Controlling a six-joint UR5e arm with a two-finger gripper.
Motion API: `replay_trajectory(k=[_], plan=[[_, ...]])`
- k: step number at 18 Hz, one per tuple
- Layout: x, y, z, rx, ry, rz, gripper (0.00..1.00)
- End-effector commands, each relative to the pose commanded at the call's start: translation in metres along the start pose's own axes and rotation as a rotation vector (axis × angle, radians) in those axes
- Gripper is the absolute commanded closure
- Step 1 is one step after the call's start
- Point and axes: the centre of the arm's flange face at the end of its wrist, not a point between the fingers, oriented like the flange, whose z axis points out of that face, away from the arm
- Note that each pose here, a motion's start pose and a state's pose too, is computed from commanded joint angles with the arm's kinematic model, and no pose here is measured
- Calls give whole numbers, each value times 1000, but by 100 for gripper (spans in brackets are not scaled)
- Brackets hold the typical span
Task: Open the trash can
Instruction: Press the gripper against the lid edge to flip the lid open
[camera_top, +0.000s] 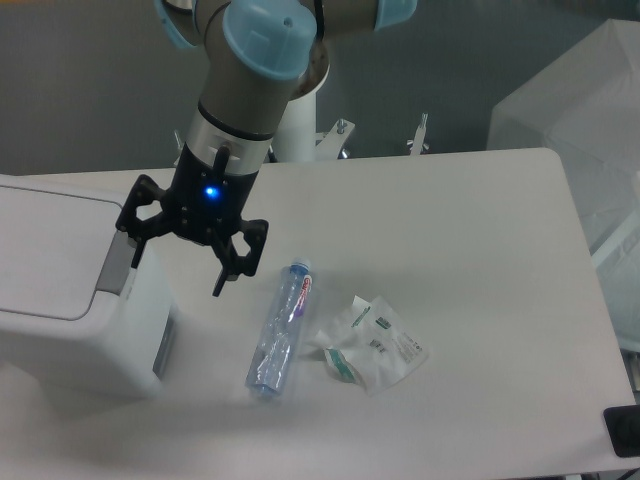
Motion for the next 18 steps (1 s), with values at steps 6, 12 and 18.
replay_trajectory(k=[6,12,18], plan=[[3,0,10,-16,2,8,0],[8,2,20,-31,11,12,0],[6,3,23,-36,13,10,0]])
